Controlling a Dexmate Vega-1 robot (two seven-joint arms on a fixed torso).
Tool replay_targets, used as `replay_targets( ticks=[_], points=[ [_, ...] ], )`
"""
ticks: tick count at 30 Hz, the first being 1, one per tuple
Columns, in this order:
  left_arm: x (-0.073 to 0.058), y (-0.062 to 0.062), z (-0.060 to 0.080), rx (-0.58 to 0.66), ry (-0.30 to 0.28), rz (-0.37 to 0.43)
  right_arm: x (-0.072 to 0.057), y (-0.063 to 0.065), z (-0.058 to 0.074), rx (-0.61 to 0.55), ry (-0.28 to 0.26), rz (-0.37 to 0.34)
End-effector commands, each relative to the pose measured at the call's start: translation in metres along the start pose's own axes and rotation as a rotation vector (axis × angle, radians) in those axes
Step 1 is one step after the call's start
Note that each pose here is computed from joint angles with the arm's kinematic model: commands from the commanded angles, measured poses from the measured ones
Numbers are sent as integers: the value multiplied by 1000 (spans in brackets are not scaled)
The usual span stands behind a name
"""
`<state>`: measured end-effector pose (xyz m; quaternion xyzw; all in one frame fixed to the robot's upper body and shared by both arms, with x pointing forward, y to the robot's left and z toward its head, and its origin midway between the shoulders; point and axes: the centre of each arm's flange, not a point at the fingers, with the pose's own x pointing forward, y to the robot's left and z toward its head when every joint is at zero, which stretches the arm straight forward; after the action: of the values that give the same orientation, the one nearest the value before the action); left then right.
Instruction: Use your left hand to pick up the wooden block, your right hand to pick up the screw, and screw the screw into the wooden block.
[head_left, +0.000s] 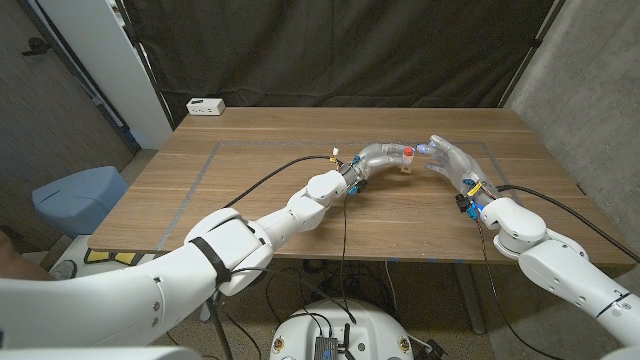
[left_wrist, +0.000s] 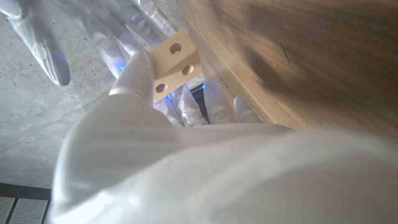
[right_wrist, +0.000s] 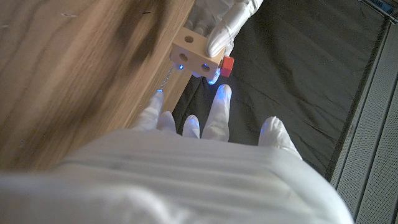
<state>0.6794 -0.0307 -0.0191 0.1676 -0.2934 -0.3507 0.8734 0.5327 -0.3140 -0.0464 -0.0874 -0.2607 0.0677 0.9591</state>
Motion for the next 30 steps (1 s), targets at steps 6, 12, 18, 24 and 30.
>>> replay_targets(
  ticks=[6, 12, 18, 24, 30],
  points=[
    [-2, -3, 1, 9, -4, -1, 4, 1, -3, 3, 3, 33],
    [-1, -4, 3, 10, -6, -6, 6, 1, -3, 5, 3, 46],
    [-1, -6, 3, 10, -7, -8, 5, 2, -2, 0, 8, 58],
    [-1, -7, 3, 10, -8, -8, 6, 2, -2, -3, 5, 69],
    [-2, -8, 3, 10, -8, -8, 6, 3, -2, 2, 5, 71]
  ],
)
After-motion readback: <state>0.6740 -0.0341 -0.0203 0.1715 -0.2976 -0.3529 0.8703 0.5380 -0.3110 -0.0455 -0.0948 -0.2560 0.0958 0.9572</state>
